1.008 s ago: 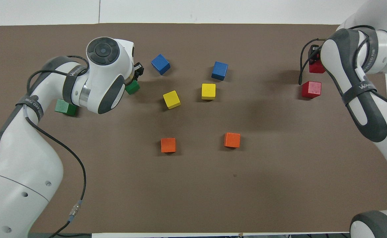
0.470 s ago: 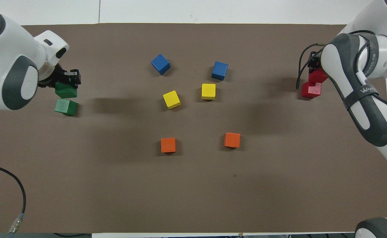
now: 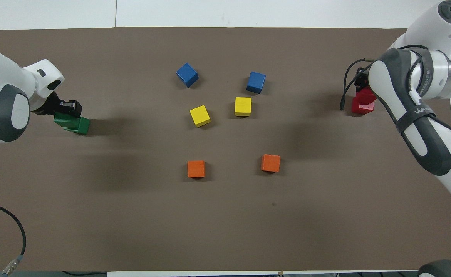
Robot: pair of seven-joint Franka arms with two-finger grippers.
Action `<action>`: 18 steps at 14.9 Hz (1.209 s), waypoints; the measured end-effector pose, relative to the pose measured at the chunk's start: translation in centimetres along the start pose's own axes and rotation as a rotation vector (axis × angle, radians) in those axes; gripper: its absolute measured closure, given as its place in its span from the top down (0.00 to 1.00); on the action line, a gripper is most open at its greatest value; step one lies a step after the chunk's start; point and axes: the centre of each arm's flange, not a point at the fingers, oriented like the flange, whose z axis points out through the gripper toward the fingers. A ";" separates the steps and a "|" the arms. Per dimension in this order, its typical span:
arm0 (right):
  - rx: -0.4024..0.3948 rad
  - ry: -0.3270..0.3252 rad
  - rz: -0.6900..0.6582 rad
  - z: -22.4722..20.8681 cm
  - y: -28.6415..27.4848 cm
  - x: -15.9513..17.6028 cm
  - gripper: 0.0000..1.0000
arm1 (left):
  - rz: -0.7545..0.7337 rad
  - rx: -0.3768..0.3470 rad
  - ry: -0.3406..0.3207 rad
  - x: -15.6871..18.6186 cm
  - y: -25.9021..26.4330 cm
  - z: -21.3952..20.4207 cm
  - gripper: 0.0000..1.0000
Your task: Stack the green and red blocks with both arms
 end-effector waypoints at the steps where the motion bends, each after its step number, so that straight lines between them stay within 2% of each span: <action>1: 0.000 -0.002 0.001 0.0 0.0 -0.1 0.55 | 0.006 0.000 -0.001 -0.1 0.0 0.0 0.55; 6: 0.000 -0.002 0.001 -0.1 0.1 -0.6 0.55 | 0.045 0.000 -0.007 -0.6 -0.9 0.2 0.55; 8: 0.004 0.019 0.001 0.0 0.1 -0.9 0.55 | 0.041 -0.005 -0.007 -0.8 -1.6 0.2 0.55; 11: 0.014 0.069 0.002 0.1 0.4 -1.2 0.55 | 0.031 -0.064 0.001 -0.9 -1.6 0.3 0.55; 14: 0.018 0.090 0.005 0.1 0.5 -1.7 0.55 | 0.095 -0.105 0.017 -0.8 -1.4 0.2 0.55; 18: 0.022 0.108 0.023 0.2 0.5 -2.0 0.55 | 0.194 -0.112 0.031 -0.8 -1.6 0.2 0.55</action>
